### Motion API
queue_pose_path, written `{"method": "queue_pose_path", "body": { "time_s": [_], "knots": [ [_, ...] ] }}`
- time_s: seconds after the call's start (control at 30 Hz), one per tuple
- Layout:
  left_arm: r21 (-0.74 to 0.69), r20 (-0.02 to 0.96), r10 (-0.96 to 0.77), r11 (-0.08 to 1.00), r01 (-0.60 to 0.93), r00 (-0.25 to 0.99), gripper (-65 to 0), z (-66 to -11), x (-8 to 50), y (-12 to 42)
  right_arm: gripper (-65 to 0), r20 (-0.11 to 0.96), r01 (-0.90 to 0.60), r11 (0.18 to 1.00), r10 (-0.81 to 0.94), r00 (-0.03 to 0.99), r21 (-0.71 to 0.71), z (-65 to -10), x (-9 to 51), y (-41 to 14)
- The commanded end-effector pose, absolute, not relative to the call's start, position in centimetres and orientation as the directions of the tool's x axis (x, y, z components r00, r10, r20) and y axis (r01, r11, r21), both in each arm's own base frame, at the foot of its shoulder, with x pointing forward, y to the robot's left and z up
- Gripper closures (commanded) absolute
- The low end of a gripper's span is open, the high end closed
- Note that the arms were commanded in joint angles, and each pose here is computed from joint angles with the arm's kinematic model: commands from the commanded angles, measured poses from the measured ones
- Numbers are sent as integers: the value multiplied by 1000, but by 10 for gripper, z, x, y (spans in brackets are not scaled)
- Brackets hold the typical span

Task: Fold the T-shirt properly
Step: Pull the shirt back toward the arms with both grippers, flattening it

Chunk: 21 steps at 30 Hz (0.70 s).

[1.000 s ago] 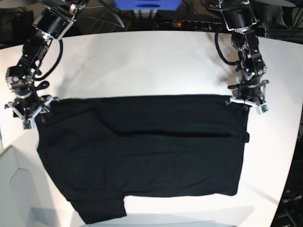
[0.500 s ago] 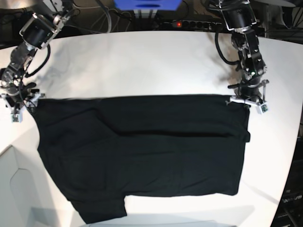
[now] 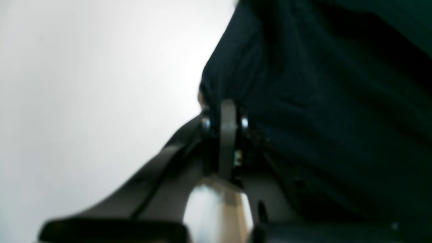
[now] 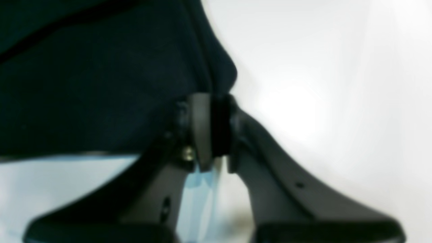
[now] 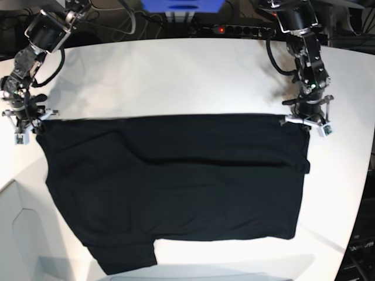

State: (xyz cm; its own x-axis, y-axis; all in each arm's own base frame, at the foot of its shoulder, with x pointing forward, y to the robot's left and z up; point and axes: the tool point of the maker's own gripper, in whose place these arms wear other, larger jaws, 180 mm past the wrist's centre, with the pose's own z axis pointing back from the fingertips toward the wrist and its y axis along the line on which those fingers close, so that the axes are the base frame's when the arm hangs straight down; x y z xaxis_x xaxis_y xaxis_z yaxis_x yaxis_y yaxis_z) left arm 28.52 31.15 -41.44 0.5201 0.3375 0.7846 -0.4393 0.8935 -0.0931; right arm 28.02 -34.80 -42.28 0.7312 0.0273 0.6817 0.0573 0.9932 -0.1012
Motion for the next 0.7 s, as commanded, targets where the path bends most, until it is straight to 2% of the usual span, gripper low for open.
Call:
{"method": "queue_pose_path", "body": {
  "time_s": [0.0,0.4,0.67],
  "knots": [
    [-69,782,321,896,-439,534,0,-412,280,317,0,590,36,987,63,805,-155,-434,259,-359],
    [-25,874,204,926,-377,441,0,-347,292,318,0,647,16,933,236,725,-359,-353,269,-371],
    [-32,911,175,932,-360,373,0,-305,327,324,0,644,6,886,333,688,-464,-284,331,-379]
  ]
}}
